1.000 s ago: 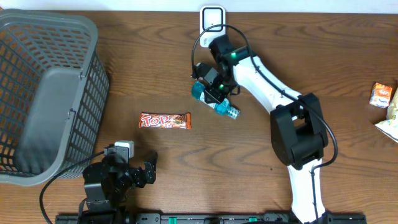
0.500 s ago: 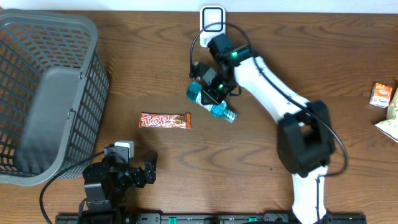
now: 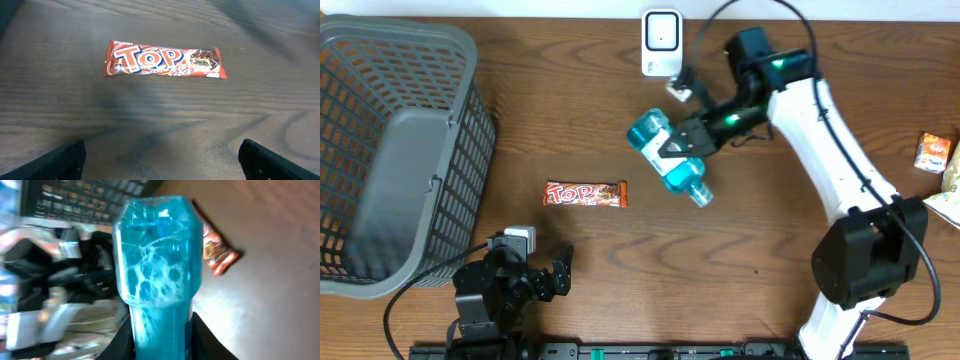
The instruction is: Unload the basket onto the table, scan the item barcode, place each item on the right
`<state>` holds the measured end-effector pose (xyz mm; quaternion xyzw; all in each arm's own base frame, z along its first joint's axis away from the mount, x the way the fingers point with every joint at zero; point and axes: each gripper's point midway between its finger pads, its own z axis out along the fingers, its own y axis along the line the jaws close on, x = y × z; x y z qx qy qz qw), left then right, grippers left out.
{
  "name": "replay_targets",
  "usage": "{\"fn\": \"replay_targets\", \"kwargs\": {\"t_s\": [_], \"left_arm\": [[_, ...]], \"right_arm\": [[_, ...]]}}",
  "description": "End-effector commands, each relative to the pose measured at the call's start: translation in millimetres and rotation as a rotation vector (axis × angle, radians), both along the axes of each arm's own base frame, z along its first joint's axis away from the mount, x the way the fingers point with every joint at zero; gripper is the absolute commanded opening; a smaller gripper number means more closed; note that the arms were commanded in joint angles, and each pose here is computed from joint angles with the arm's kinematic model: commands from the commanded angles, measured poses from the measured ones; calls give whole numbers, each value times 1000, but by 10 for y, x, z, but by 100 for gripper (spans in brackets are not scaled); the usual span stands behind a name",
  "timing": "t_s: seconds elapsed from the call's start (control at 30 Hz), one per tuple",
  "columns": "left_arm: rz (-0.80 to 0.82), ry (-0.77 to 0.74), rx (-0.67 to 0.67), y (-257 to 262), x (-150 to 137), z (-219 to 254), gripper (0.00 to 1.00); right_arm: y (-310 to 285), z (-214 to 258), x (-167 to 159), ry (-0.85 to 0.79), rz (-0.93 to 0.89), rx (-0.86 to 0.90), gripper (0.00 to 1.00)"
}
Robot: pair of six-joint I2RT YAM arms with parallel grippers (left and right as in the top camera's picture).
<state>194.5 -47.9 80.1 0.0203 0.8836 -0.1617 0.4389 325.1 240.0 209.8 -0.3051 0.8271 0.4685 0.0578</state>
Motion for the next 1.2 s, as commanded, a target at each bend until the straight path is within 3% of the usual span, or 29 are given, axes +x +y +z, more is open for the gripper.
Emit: {"fn": "replay_targets", "kwargs": {"t_s": [0.0, 0.13, 0.3, 0.53, 0.83, 1.17], "left_arm": [[2, 1, -2, 2, -3, 1, 98], [2, 1, -2, 2, -3, 1, 98], [2, 1, -2, 2, -3, 1, 98], [2, 1, -2, 3, -2, 1, 98], [2, 1, -2, 2, -3, 1, 98], [2, 1, -2, 3, -2, 1, 98]], "right_arm": [[-1, 291, -66, -21, 42, 189, 1], [-104, 282, -122, -29, 59, 184, 1], [-213, 16, 48, -147, 73, 29, 1], [-446, -276, 789, -274, -189, -256, 1], [-821, -172, 1751, -720, -437, -618, 1], [-658, -88, 2341, -984, -542, -670, 2]]}}
